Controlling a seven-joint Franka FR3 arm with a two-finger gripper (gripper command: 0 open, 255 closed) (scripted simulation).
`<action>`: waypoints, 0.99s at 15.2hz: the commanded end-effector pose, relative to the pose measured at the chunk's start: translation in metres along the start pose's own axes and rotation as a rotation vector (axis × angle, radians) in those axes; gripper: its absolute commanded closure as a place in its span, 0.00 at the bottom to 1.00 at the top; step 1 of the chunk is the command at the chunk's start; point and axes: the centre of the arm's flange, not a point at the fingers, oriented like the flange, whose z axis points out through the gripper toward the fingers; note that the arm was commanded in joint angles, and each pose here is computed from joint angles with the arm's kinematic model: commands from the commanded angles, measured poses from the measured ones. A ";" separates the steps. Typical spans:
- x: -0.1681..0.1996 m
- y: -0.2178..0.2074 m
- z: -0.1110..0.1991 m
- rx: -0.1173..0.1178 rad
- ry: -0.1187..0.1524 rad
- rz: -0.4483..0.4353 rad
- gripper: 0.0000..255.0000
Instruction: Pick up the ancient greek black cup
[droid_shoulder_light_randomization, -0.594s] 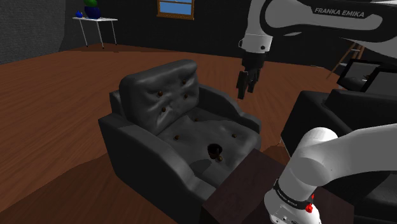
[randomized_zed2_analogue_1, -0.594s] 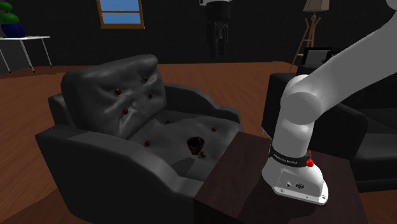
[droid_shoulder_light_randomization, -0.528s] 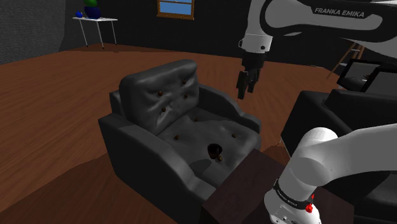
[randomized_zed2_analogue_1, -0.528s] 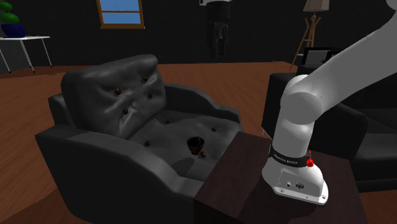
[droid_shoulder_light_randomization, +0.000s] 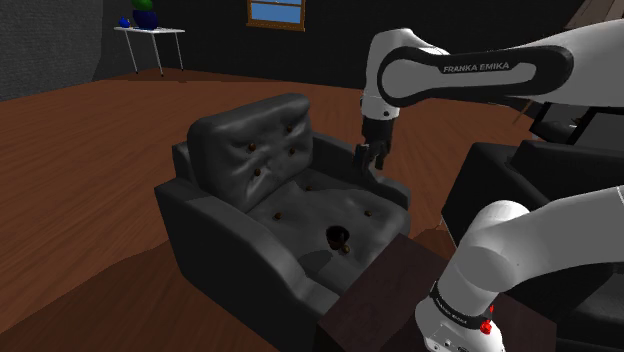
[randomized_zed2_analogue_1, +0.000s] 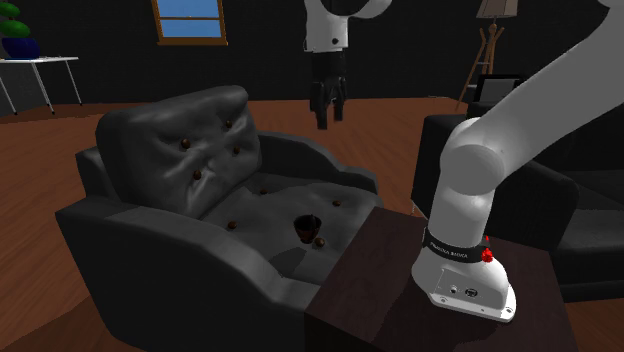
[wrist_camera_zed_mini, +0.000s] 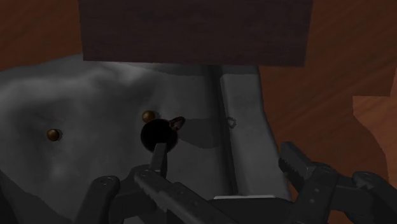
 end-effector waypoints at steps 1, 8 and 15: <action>0.013 0.003 0.024 -0.008 -0.005 0.020 0.00; 0.050 0.011 0.109 -0.035 -0.029 0.089 0.00; 0.085 0.024 0.195 -0.062 -0.054 0.157 0.00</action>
